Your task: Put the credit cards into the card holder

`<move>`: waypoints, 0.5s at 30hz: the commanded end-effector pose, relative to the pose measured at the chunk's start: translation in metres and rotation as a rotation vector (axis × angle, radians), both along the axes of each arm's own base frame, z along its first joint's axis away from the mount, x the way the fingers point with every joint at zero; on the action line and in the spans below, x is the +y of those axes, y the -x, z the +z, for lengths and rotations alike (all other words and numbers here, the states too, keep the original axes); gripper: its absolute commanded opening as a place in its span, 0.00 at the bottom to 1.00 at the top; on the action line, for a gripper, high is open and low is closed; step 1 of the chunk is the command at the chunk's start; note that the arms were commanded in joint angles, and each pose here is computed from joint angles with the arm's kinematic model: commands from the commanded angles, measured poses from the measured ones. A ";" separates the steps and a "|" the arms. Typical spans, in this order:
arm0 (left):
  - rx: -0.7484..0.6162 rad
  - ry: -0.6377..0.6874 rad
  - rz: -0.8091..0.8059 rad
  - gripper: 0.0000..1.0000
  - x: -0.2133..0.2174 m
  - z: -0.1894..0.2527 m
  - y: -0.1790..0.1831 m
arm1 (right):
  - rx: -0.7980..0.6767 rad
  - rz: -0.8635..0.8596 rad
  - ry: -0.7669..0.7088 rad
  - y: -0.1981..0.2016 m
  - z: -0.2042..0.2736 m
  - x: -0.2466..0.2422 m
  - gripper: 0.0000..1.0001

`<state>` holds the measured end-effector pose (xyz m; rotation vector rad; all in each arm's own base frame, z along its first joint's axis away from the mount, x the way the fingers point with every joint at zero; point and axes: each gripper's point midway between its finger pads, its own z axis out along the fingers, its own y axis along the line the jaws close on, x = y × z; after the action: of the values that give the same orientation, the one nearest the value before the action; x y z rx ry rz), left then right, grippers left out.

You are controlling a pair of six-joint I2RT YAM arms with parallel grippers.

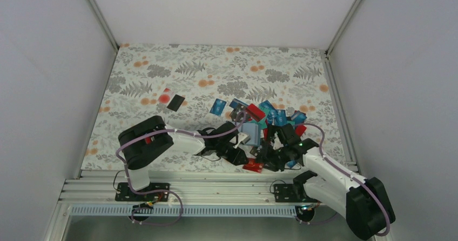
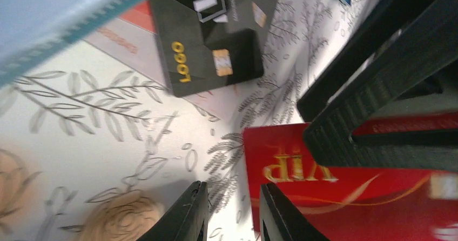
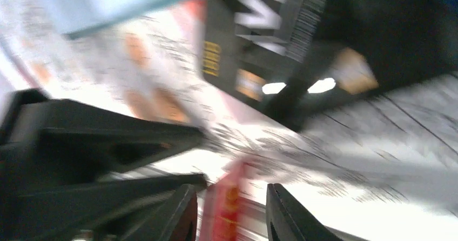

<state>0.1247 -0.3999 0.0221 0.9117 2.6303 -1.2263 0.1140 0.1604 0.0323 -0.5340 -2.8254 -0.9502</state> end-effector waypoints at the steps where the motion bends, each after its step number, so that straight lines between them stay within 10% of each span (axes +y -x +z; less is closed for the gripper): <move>1: 0.091 -0.090 -0.023 0.25 0.018 -0.029 0.022 | -0.209 0.030 -0.161 -0.037 0.038 0.028 0.32; 15: 0.091 -0.086 0.008 0.25 0.017 -0.027 0.011 | -0.143 0.110 -0.090 -0.020 0.015 0.019 0.16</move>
<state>0.1175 -0.4008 0.0223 0.9088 2.6542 -1.2837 0.1374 0.1812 0.0501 -0.3755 -2.8700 -1.1642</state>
